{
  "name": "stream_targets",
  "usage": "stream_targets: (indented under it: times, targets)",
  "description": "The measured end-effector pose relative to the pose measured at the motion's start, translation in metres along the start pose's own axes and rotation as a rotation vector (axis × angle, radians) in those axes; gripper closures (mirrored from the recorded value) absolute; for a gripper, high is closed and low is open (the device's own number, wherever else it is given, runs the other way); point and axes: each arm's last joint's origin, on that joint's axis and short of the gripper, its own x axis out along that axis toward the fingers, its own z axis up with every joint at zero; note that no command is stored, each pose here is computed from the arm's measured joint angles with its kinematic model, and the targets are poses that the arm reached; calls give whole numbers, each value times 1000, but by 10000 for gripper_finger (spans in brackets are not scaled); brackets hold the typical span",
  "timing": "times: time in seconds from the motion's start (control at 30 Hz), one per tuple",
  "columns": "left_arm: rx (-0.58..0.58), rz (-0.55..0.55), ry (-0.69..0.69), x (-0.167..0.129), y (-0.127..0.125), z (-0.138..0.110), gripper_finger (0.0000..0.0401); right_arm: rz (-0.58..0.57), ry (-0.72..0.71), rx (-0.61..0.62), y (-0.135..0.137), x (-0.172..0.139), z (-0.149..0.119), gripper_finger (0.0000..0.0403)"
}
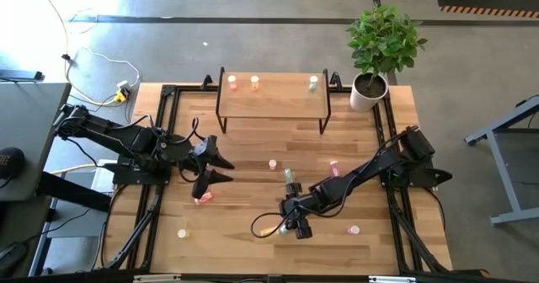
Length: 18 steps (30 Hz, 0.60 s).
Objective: Pick and place medicine bottles onto shelf by color
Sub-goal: Put the bottom left violet pill bottle on the shelf
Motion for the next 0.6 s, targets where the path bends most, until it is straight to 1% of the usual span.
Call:
stream_targets:
  times: [0.4, 0.5, 0.6]
  targets:
    - [3, 7, 4, 0, 0, -1, 217, 4, -8, 22, 0, 0, 1, 286]
    - [3, 7, 4, 0, 0, -1, 217, 5, -7, 31, 0, 0, 1, 299]
    - [3, 7, 4, 0, 0, -1, 217, 5, -7, 57, 0, 0, 1, 303]
